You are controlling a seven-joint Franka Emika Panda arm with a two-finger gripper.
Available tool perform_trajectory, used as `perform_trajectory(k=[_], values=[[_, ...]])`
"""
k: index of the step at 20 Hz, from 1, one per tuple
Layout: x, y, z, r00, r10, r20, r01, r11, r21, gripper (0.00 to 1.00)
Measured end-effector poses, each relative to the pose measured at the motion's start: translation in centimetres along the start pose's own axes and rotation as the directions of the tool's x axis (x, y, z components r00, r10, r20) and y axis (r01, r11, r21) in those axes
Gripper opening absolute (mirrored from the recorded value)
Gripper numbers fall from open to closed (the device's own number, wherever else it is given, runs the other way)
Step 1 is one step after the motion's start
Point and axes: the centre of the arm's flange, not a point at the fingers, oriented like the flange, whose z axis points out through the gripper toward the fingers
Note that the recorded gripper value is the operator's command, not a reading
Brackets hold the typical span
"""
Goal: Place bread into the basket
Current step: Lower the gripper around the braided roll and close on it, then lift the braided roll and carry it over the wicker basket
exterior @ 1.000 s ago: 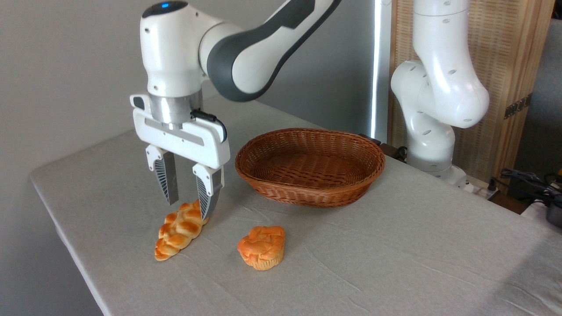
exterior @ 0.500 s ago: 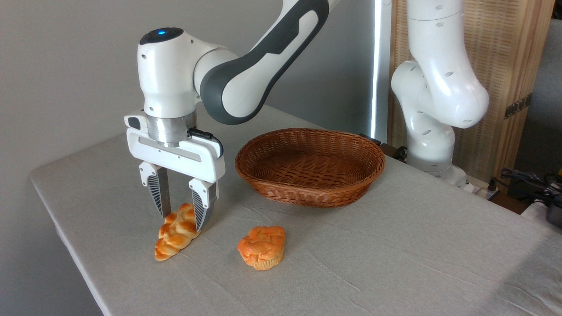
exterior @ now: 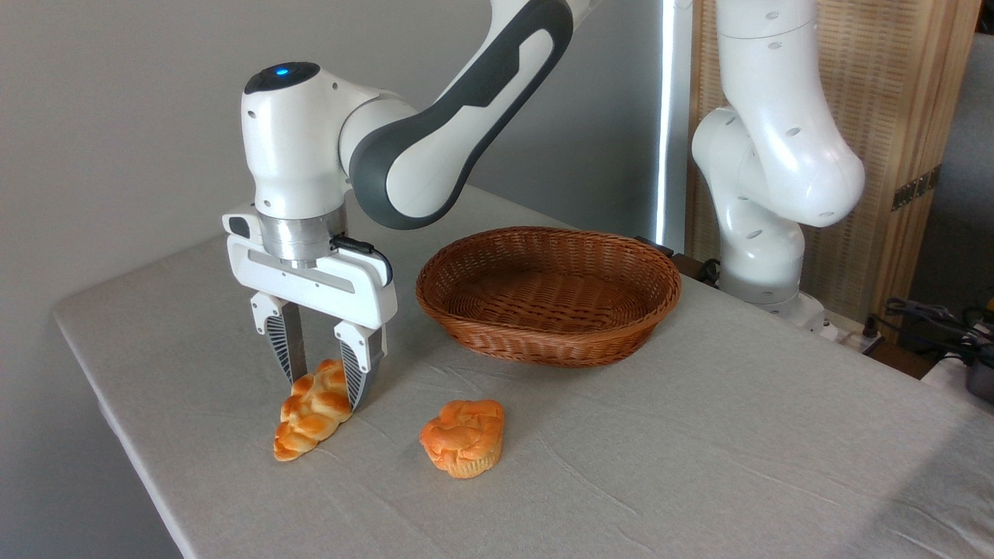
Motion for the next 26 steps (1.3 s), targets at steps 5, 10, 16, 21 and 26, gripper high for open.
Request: perform_trajectory(k=[5,10,16,21,26], values=[[0.0,-0.1,0.0,1.0,-0.001,0.0,0.001,1.0,0.0,0.38],[0.0,-0.1,0.0,1.0,-0.002,0.0,0.002,1.0,0.0,0.38],[0.0,-0.2,0.0,1.0,-0.003,-0.001,0.003,1.0,0.0,0.38],[0.8,-1.6,-1.6,0.999,-0.032,-0.04,0.032,0.999,0.002,0.38],[0.7,-5.0,-5.1,0.993,-0.111,-0.038,0.109,0.993,-0.039,0.39]])
